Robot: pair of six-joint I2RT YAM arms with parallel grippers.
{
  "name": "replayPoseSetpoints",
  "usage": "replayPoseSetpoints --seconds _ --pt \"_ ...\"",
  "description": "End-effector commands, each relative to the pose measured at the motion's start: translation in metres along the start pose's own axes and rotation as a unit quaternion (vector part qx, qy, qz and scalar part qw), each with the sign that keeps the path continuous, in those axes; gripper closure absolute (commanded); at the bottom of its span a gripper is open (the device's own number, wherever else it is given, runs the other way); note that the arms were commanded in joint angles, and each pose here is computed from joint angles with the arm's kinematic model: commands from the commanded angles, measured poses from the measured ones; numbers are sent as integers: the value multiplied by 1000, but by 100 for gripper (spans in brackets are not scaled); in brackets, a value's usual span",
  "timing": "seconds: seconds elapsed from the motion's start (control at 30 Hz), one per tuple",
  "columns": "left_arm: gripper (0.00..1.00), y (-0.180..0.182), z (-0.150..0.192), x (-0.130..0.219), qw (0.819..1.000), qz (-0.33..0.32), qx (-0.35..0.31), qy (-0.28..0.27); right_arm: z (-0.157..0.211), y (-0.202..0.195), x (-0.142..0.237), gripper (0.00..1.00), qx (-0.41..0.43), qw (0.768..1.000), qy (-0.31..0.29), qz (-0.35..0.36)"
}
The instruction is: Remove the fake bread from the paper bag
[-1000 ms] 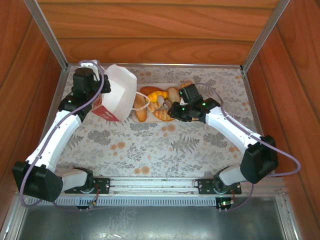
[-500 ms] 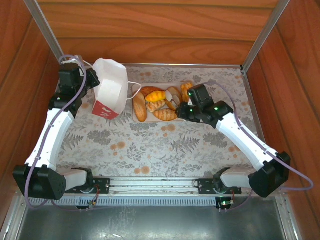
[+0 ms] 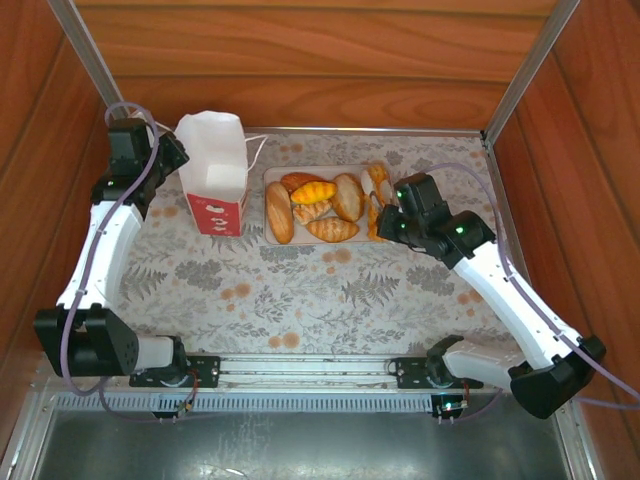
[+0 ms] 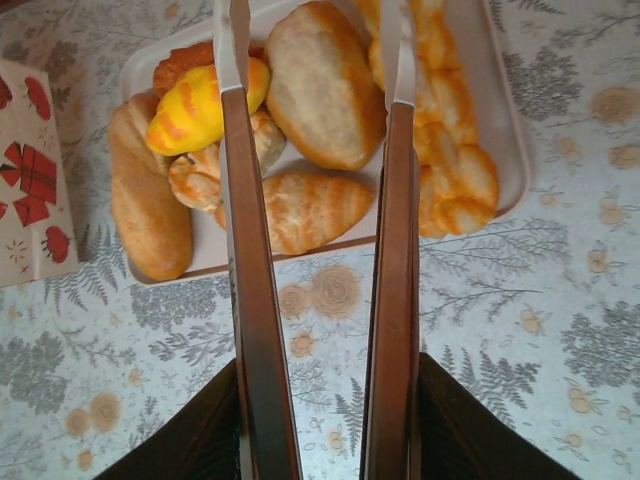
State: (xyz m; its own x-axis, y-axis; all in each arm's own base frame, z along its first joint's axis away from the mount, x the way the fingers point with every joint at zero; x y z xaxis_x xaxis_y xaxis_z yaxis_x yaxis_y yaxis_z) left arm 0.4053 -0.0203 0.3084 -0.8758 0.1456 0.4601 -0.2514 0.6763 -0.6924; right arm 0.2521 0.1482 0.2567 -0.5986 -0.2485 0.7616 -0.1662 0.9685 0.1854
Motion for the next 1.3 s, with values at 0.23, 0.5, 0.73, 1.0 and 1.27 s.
replayPoseSetpoints --seconds 0.23,0.5,0.73,1.0,1.27 --pt "100 18 -4 -23 997 -18 62 41 -18 -27 26 55 0 997 -47 58" --pt "92 28 -2 -38 995 -32 75 53 -8 -48 22 55 -9 994 -45 97" --pt "61 26 -4 -33 996 -29 73 48 16 -78 9 54 -27 988 -49 142" --pt "39 19 -8 -15 997 -18 66 30 36 -106 -17 52 -34 983 -64 169" --pt "15 3 -19 20 998 9 56 -6 45 -127 -59 51 -57 986 -56 145"
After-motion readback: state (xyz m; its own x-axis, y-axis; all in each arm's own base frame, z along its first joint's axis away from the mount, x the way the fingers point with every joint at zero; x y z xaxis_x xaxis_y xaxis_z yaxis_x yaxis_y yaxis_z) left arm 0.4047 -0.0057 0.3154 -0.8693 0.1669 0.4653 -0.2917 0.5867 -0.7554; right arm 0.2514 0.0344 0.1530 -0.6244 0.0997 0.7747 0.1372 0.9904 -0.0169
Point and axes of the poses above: each hand's point on the last joint's axis, 136 mm out from that joint toward the fingers, its own x axis back along the fingers, its own y axis along the line the jaws close on, z = x × y, the point moved 2 cm from there along x, back along the fingers, and after that the axes turned 12 degrees about x, right-handed, at the moved point
